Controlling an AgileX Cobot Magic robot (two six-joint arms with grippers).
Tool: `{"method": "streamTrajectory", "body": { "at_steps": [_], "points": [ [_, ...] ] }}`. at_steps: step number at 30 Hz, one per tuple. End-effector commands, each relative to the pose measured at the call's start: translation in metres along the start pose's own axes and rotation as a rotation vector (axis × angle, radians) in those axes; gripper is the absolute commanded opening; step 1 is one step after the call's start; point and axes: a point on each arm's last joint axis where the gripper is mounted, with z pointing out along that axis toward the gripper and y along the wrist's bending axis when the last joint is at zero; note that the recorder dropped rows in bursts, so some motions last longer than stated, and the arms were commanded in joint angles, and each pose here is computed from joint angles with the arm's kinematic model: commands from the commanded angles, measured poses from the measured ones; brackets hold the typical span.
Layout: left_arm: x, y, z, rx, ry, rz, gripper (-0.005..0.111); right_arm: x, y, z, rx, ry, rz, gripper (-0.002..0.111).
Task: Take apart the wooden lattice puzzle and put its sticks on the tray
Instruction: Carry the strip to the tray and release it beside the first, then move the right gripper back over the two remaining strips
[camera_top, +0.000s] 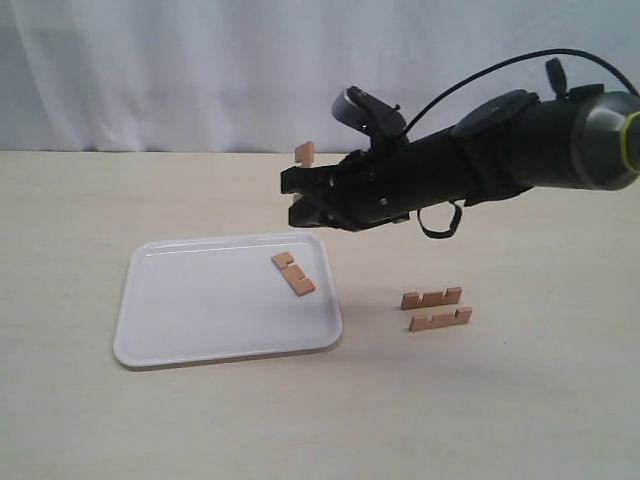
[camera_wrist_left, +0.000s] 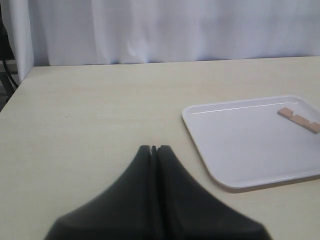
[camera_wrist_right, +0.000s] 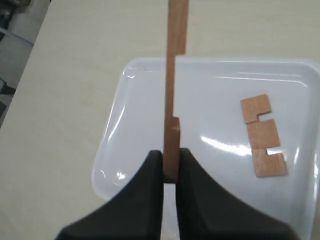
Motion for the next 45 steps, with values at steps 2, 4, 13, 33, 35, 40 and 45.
{"method": "streamTrajectory", "body": {
  "at_steps": [2,4,13,33,35,40,45],
  "points": [
    [-0.001,0.000,0.000,-0.001,-0.015,0.000,0.000,0.011,0.010,0.026,0.040,-0.013,-0.055,0.004],
    [-0.001,0.000,0.000,-0.001,-0.015,0.000,0.000,0.014,0.012,0.037,0.037,0.003,-0.064,0.004],
    [-0.001,0.000,0.000,-0.001,-0.015,0.000,0.000,0.013,0.016,0.079,-0.077,0.125,-0.082,0.004],
    [-0.001,0.000,0.000,-0.001,-0.015,0.002,0.000,0.027,-0.008,0.113,0.003,0.271,-0.033,0.050],
    [-0.001,0.000,0.000,-0.001,-0.015,0.002,0.000,0.028,-0.008,0.113,-0.004,0.282,-0.030,0.053],
    [-0.001,0.000,0.000,-0.001,-0.015,0.002,0.000,0.031,-0.004,0.108,-0.038,0.333,-0.028,0.053],
    [-0.001,0.000,0.000,-0.001,-0.015,0.000,0.000,0.023,0.004,0.094,-0.033,0.335,-0.076,0.053]
  ]
}}
